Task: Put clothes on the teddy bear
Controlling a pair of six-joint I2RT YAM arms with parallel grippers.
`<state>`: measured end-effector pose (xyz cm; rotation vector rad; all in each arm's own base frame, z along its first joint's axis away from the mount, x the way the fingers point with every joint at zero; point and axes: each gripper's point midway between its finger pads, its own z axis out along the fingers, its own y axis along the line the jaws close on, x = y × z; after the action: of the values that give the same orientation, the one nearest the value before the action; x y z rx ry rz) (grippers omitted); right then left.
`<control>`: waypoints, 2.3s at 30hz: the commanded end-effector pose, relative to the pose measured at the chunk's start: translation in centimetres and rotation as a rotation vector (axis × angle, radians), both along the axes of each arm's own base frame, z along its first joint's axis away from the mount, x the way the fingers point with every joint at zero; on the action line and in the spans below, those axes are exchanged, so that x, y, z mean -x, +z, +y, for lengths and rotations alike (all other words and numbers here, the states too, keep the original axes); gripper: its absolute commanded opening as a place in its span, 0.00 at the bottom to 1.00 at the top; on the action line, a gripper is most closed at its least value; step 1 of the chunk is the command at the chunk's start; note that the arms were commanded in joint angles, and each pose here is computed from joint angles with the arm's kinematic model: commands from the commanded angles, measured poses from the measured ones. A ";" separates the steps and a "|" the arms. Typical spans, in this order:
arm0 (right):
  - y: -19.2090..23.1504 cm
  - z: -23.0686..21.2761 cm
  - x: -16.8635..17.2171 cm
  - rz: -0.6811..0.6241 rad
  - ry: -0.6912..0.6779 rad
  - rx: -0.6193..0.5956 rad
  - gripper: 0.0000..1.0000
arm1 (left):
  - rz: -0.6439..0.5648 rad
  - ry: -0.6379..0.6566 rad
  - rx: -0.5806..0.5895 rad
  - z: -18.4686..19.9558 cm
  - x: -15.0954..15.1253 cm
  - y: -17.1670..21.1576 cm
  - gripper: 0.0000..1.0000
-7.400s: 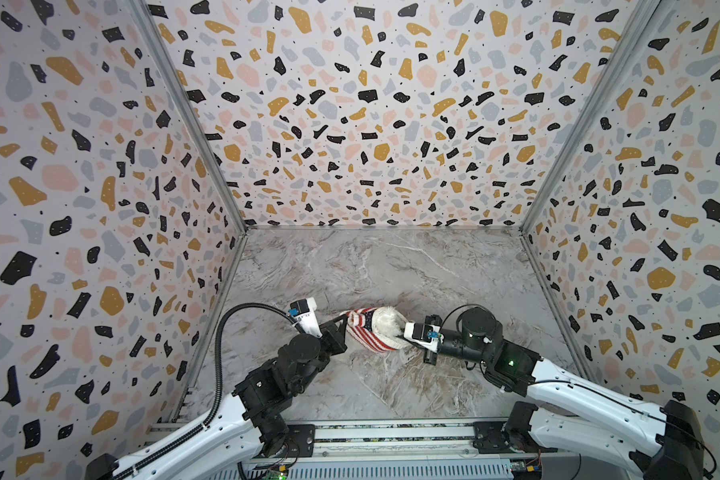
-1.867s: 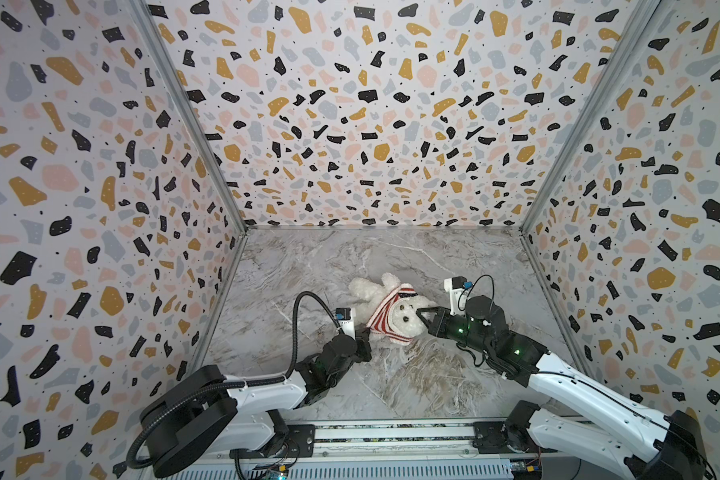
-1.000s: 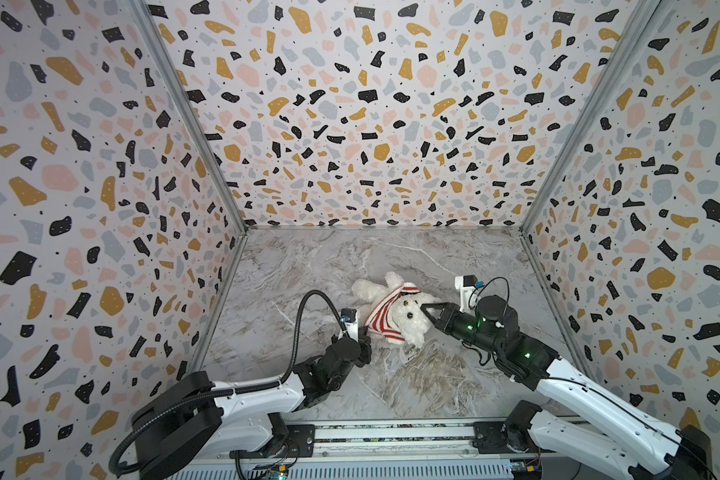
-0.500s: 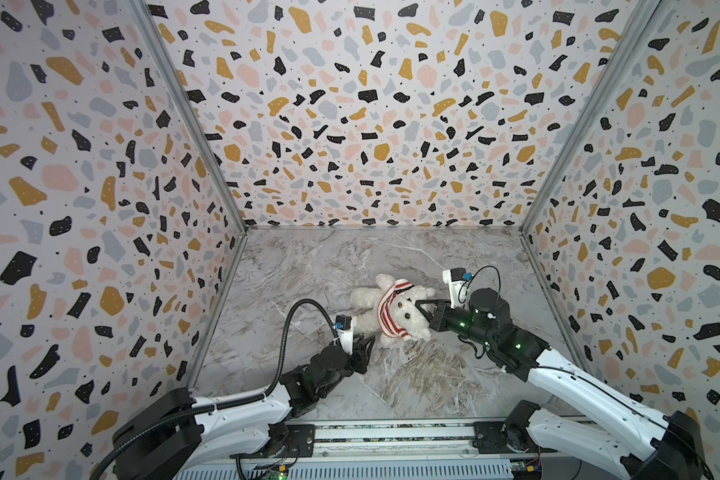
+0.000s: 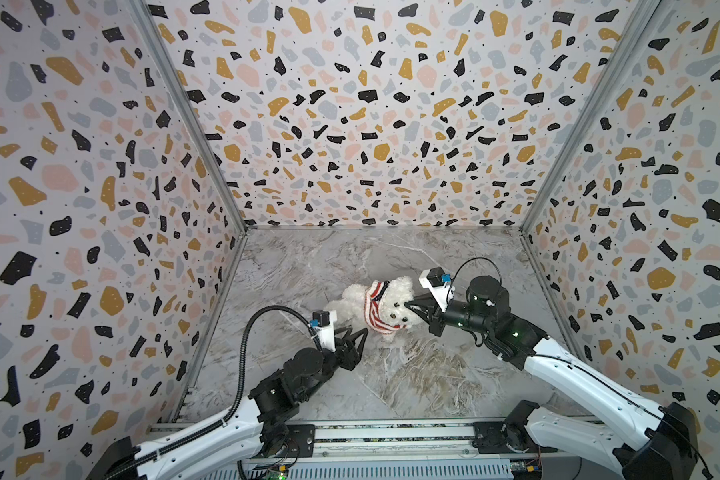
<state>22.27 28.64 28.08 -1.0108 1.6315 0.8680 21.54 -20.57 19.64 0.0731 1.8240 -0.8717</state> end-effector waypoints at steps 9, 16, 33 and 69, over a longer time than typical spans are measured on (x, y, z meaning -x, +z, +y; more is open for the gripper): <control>3.6 -0.5 1.1 -0.447 0.073 0.015 0.00 | 0.094 -0.032 0.020 -0.6 -0.9 4.6 0.50; 3.7 -0.7 -0.1 -0.518 0.023 0.045 0.00 | 0.247 -0.057 0.018 -2.0 -0.9 3.5 0.49; 3.9 -0.9 0.5 -0.554 0.035 0.026 0.00 | 0.146 -0.021 0.139 -3.3 -3.2 5.3 0.36; 4.1 -3.4 1.0 -0.641 -0.075 0.044 0.00 | 0.209 0.157 0.159 1.3 -4.4 0.9 0.00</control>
<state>21.56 26.28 29.01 -1.1640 1.2327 0.4570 24.91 -21.87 22.43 -0.1370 1.9009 -1.0296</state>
